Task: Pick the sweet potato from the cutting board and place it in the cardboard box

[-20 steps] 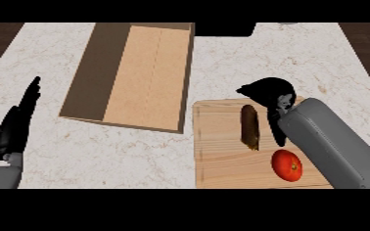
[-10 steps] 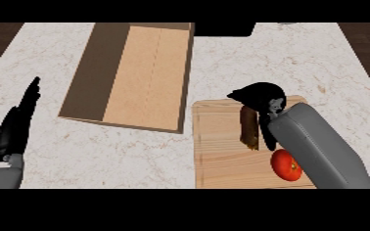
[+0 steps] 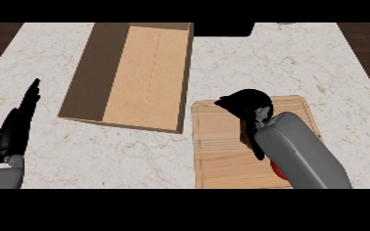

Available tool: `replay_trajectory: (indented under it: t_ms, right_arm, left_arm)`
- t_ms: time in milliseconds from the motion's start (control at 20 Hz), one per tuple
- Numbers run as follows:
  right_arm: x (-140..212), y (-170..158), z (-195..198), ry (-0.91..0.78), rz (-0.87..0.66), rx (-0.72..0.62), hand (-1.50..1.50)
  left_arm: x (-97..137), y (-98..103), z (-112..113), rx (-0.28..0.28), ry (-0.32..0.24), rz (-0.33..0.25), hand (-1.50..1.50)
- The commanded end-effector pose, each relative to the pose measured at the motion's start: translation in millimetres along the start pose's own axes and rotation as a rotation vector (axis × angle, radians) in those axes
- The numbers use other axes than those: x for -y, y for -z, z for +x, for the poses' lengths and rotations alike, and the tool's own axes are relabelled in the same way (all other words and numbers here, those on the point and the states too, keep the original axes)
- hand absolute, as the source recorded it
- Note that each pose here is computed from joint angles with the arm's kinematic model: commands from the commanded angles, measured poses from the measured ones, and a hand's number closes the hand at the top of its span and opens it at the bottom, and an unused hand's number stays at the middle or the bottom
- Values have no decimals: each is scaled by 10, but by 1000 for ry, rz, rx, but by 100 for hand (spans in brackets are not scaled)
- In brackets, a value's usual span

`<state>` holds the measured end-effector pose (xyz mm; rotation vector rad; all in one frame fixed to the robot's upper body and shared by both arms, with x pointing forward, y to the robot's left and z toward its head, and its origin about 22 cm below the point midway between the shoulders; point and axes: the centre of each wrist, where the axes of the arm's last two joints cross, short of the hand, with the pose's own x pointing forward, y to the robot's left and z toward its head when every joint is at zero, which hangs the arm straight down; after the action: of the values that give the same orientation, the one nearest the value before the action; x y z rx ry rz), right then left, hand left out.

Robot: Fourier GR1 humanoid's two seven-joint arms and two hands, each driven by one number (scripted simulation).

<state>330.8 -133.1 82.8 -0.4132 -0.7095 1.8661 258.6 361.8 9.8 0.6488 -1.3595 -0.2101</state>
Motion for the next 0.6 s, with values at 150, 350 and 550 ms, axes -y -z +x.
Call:
replay_trajectory:
  t_ms: [150,350,550]
  right_arm:
    - [-155,155,152,-45,77,-125,-150]
    - [-334,291,-199,-29,79,-146,-150]
    - [-395,252,-124,-134,-62,-106,150]
  left_arm:
    - [134,-56,-22,10,-16,-14,0]
    - [1,96,124,0,-7,1,0]
    - [78,-36,-61,6,20,2,0]
